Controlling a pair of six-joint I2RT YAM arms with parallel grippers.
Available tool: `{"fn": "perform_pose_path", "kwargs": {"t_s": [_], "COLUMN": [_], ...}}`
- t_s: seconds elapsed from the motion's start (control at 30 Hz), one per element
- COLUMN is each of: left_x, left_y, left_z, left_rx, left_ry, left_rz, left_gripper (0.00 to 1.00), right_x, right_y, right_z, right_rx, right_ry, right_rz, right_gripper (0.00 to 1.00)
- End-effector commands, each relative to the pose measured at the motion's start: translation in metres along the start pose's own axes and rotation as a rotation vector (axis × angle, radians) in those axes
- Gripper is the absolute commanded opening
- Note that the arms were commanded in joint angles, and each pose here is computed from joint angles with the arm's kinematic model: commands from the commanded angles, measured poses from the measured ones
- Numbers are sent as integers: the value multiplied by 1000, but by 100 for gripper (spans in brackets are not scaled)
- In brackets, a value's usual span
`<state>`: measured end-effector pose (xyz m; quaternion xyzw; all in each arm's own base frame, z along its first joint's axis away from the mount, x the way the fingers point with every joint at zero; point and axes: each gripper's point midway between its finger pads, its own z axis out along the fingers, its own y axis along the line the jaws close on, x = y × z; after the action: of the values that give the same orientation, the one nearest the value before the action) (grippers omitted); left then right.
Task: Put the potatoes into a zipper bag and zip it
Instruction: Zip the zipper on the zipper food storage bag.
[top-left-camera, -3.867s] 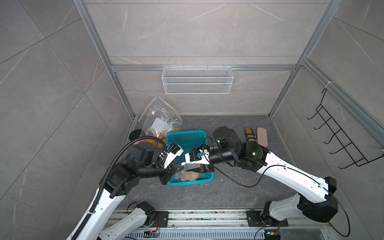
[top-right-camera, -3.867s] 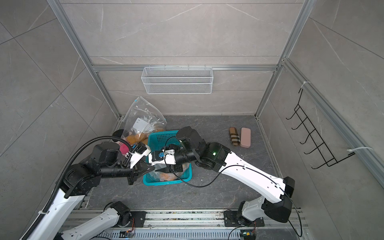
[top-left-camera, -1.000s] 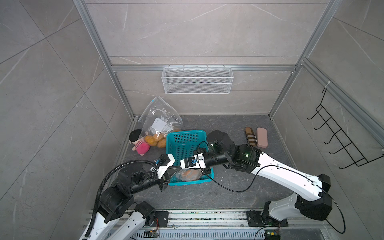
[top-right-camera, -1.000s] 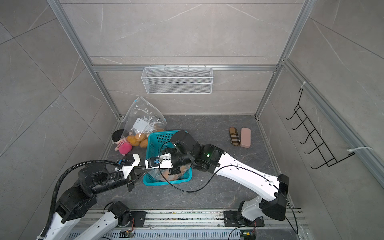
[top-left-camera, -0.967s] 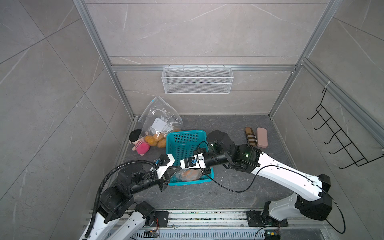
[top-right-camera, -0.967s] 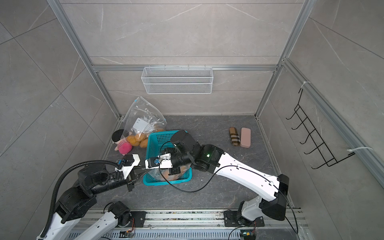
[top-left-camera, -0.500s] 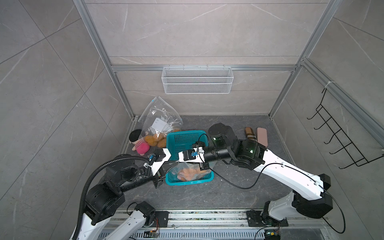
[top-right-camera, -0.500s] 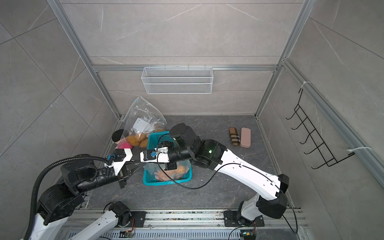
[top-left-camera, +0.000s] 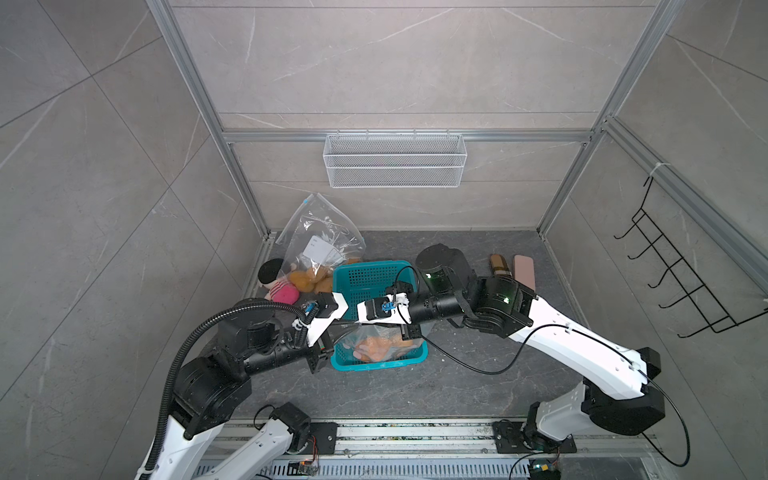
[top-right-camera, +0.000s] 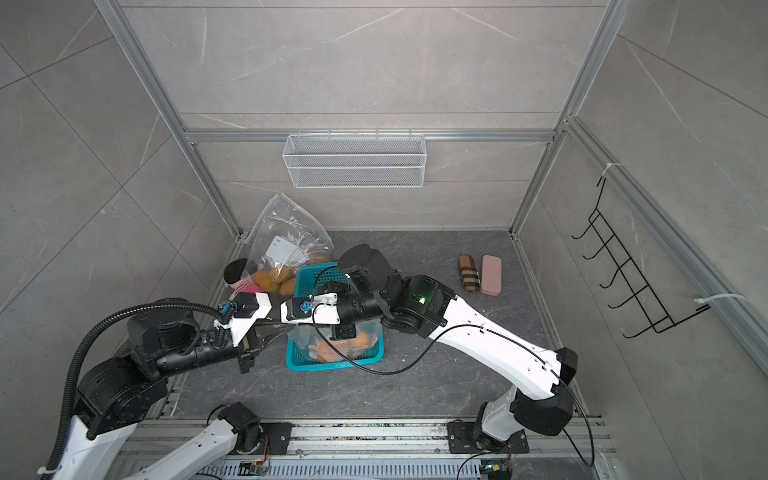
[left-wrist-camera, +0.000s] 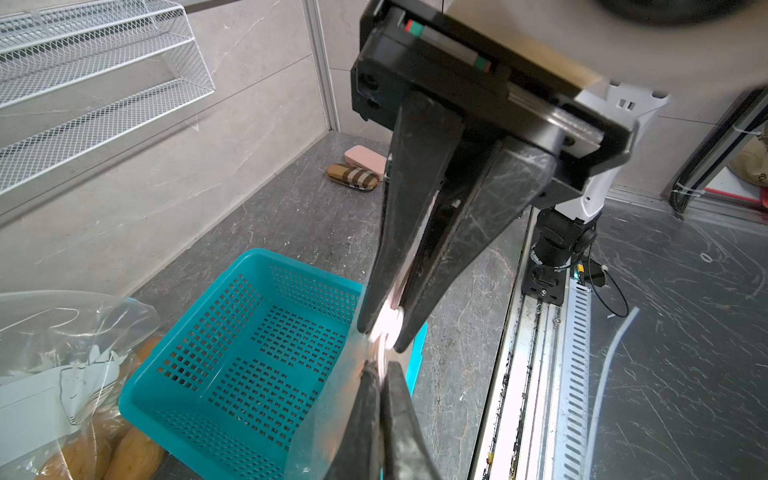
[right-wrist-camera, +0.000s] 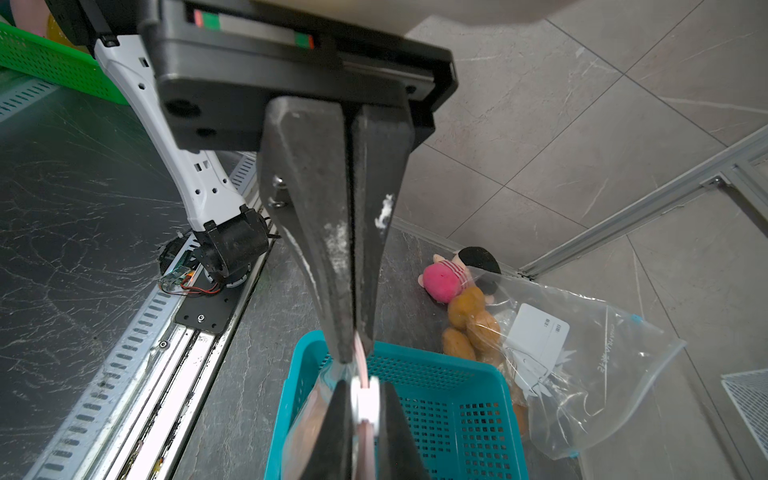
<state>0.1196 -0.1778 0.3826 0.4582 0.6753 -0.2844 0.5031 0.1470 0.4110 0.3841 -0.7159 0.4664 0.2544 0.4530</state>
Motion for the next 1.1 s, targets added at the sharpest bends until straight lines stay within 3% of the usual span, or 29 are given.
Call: {"fn": "perform_pose_path", "kwargs": {"t_s": [0.0, 1.07], "left_x": [-22, -13], "left_y": [-10, -15], "left_z": [-15, -18], "left_rx": [24, 32], "left_ry": [-96, -71], "left_rz": [75, 88], "left_gripper": [0, 0], "right_x": [35, 68], "right_y": [6, 21], "right_z": [-2, -25], "right_rx": [-10, 0], "right_ry": [153, 302], "right_rz": [16, 29], "right_gripper": [4, 4]}}
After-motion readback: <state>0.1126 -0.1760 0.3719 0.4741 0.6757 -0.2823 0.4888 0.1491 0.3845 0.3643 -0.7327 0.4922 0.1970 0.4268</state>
